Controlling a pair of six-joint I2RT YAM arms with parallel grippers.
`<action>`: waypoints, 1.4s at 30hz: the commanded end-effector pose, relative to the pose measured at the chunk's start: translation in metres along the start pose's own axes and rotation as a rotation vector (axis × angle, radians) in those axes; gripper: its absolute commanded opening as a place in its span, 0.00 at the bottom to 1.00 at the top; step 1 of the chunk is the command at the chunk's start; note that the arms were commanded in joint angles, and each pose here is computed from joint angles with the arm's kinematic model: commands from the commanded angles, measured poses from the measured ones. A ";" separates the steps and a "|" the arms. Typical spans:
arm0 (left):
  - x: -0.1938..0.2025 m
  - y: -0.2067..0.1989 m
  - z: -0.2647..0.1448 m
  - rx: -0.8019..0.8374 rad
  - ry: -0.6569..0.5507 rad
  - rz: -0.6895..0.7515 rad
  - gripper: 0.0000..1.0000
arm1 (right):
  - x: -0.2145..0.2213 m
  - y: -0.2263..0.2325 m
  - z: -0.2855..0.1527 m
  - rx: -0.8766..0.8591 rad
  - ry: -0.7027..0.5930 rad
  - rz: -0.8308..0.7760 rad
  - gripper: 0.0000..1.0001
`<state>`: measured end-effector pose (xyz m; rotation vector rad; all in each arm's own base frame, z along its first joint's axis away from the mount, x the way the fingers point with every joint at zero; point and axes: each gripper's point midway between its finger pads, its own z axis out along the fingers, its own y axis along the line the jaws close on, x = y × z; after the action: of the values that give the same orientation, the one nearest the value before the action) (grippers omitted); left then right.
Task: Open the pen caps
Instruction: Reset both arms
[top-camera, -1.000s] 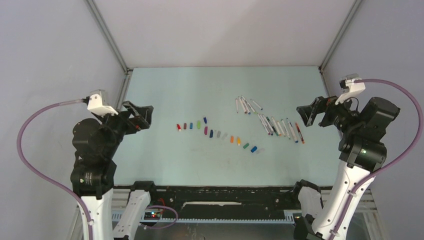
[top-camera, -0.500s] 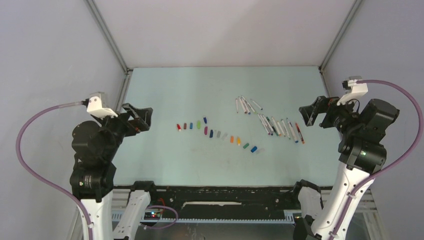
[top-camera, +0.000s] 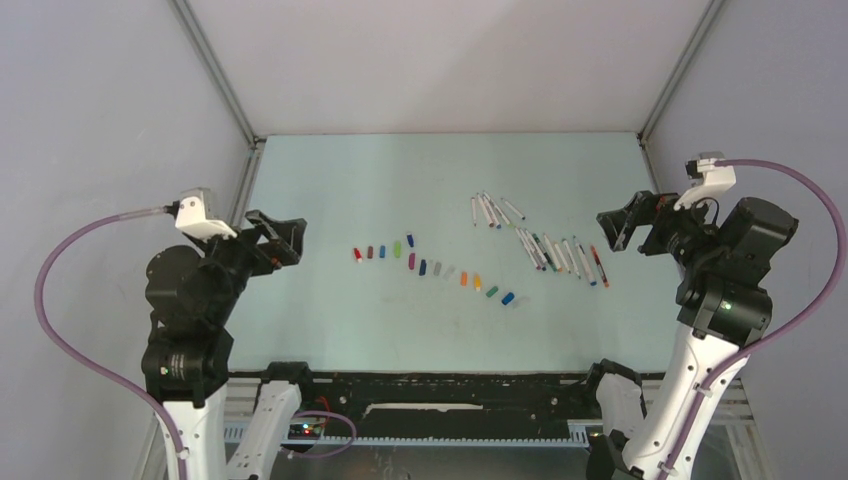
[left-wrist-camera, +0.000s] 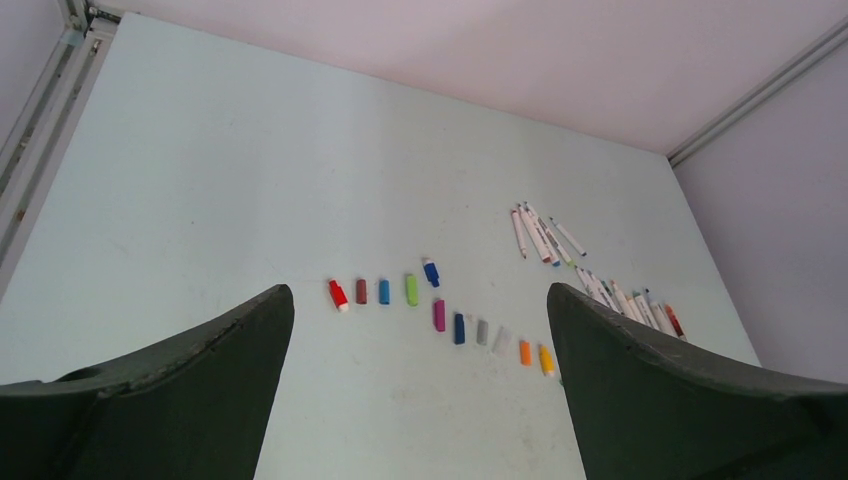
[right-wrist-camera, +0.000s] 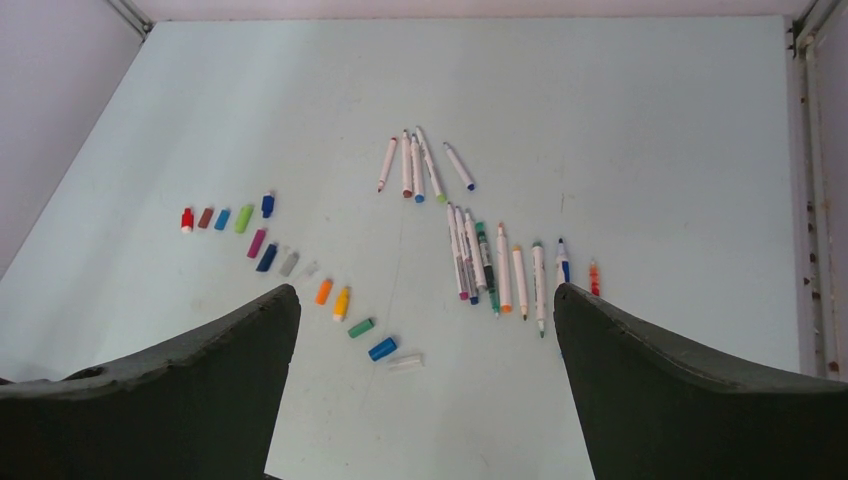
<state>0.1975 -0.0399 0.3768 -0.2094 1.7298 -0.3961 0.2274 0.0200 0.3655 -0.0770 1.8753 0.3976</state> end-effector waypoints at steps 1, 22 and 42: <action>0.003 0.002 0.002 0.006 -0.010 0.020 1.00 | -0.006 0.001 0.002 -0.008 -0.029 -0.001 1.00; 0.016 0.011 0.008 -0.013 0.011 0.036 1.00 | 0.003 -0.007 0.009 -0.002 -0.021 0.004 0.99; 0.019 0.014 0.010 -0.021 0.017 0.037 1.00 | 0.002 -0.008 0.005 0.024 -0.040 -0.017 1.00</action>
<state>0.2018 -0.0391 0.3523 -0.2040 1.7713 -0.3817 0.2310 0.0173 0.3515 -0.0649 1.8778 0.3950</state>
